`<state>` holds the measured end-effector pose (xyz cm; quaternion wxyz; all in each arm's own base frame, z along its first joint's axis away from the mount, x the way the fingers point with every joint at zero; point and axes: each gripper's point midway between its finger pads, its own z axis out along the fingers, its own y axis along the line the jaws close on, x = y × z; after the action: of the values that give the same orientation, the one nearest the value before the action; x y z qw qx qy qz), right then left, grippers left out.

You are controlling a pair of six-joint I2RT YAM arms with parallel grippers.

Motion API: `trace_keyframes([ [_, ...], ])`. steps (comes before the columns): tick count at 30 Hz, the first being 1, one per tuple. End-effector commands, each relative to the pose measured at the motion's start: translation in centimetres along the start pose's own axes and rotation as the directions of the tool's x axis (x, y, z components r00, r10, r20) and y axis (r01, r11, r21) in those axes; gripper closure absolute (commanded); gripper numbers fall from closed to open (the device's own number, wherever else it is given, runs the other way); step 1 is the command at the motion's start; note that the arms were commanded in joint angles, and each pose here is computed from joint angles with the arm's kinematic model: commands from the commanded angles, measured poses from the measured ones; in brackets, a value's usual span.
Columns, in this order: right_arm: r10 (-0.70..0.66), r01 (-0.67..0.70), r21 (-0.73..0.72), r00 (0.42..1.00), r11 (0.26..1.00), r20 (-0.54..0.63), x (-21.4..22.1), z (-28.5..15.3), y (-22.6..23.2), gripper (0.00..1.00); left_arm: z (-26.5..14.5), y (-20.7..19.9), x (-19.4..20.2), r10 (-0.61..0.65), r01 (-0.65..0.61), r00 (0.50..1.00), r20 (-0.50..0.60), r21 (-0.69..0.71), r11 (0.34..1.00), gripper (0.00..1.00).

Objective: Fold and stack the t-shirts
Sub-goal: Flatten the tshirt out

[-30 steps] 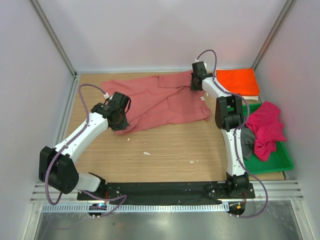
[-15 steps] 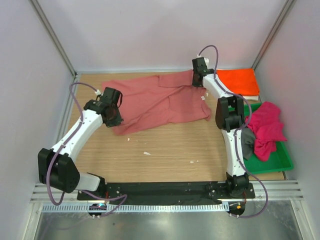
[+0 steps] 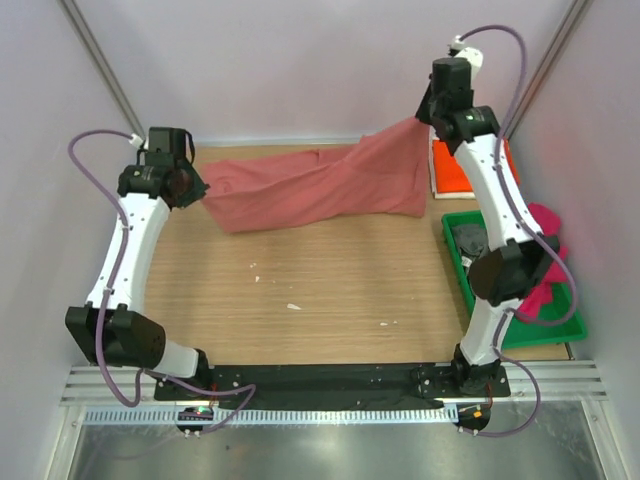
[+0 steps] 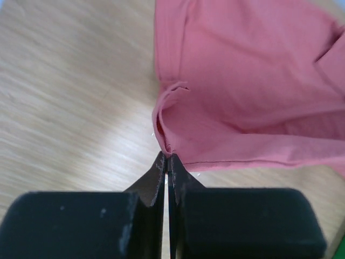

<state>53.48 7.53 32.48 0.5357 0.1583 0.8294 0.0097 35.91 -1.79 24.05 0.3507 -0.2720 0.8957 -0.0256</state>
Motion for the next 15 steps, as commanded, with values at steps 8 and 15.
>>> trace_keyframes([
  [8, 0.195, -0.128, -0.197, 0.906, 0.972, 0.375, -13.7, -21.4, -3.1, 0.99, -12.3, -2.2, -12.4, -0.079, 0.022, 0.912, 0.403, 0.145, 0.989, 1.0],
  [15, 0.337, -0.079, -0.45, 0.778, 0.89, 0.53, -15.0, -35.1, -5.0, 0.99, -26.6, -0.8, -15.9, -0.151, -0.052, 0.726, 0.671, 0.272, 0.961, 1.0],
])
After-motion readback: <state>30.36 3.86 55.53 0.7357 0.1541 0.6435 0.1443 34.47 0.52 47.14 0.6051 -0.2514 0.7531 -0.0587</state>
